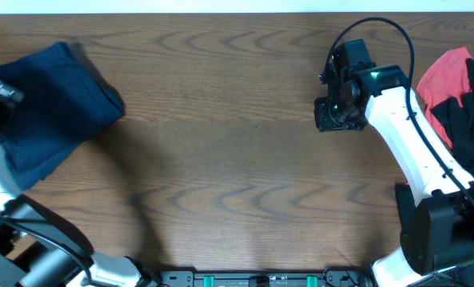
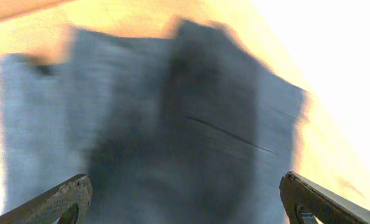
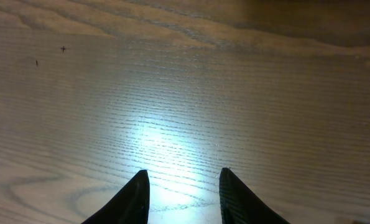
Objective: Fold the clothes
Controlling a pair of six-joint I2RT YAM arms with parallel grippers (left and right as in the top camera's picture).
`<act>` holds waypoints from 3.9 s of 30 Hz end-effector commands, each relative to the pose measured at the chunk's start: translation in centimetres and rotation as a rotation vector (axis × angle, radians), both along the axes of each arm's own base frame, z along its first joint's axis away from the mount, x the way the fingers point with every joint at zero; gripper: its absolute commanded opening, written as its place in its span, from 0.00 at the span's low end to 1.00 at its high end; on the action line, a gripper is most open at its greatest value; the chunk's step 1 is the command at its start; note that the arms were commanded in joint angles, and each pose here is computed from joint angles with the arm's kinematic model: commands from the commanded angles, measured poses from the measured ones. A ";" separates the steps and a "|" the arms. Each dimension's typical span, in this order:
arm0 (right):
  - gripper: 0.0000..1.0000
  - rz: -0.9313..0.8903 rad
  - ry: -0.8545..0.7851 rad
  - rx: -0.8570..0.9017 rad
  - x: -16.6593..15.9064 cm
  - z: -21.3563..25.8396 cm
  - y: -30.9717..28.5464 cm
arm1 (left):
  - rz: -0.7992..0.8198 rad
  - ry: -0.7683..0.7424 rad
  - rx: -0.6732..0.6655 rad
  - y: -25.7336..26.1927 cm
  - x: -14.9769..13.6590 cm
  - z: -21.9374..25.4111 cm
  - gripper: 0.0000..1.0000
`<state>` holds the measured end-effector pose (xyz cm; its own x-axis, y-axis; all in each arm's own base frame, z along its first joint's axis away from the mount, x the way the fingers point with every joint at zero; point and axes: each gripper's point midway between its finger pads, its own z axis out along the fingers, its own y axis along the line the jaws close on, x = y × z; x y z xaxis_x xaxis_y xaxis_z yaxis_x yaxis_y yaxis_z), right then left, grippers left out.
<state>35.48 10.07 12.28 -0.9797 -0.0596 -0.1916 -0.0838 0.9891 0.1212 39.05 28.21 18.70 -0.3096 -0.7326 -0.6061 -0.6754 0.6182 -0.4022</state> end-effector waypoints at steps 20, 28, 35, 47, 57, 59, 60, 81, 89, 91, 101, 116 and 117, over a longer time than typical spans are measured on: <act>0.86 -0.086 -0.105 0.030 2.7 1.3 -0.6 | -0.932 0.456 0.045 -33.4 -0.5 -5.8 0.98; 0.99 -0.137 -0.119 0.030 2.8 2.3 -3.1 | -1.162 0.678 0.044 -39.7 -7.8 -6.5 0.98; 0.99 -0.208 -0.174 0.036 1.0 5.7 -5.8 | -1.142 0.534 0.183 -38.8 -9.9 -2.7 0.98; 0.99 -0.201 -0.577 0.070 -5.7 8.6 -6.2 | -1.048 0.113 0.311 -36.0 -16.3 1.2 0.98; 0.99 -0.200 -0.512 0.055 -11.9 3.7 -6.9 | -1.039 0.048 0.323 -35.6 -17.4 1.1 0.98; 0.99 -0.199 -0.451 0.041 -13.0 2.7 -7.1 | -1.039 0.052 0.323 -35.6 -17.4 1.1 0.98; 0.99 -0.199 -0.418 0.034 -13.5 2.2 -7.1 | -1.039 0.052 0.323 -35.6 -17.4 1.1 0.98; 0.99 -0.188 -0.681 0.028 -12.2 4.4 -8.2 | -1.039 0.052 0.323 -35.6 -17.4 1.1 0.98; 0.99 -0.165 -1.165 0.091 -11.8 6.8 -8.1 | -1.039 0.052 0.323 -35.6 -17.4 1.1 0.98; 0.99 -0.166 -1.253 0.094 -11.7 7.2 -8.3 | -1.039 0.052 0.323 -35.6 -17.4 1.1 0.98; 0.99 -0.088 -1.282 0.111 -11.0 3.2 -7.2 | -1.039 0.052 0.323 -35.6 -17.4 1.1 0.98; 0.99 -0.088 -1.281 0.110 -11.0 3.2 -7.2 | -1.039 0.052 0.323 -35.6 -17.4 1.1 0.98; 0.99 -0.088 -1.281 0.110 -11.0 3.2 -7.2 | -1.039 0.052 0.323 -35.6 -17.4 1.1 0.98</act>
<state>24.53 2.93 15.55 -0.0947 0.0778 -0.9925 -0.1344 0.9868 0.0902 21.60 -7.51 19.81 -0.7134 0.1075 -0.6924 0.2419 0.9652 -0.0993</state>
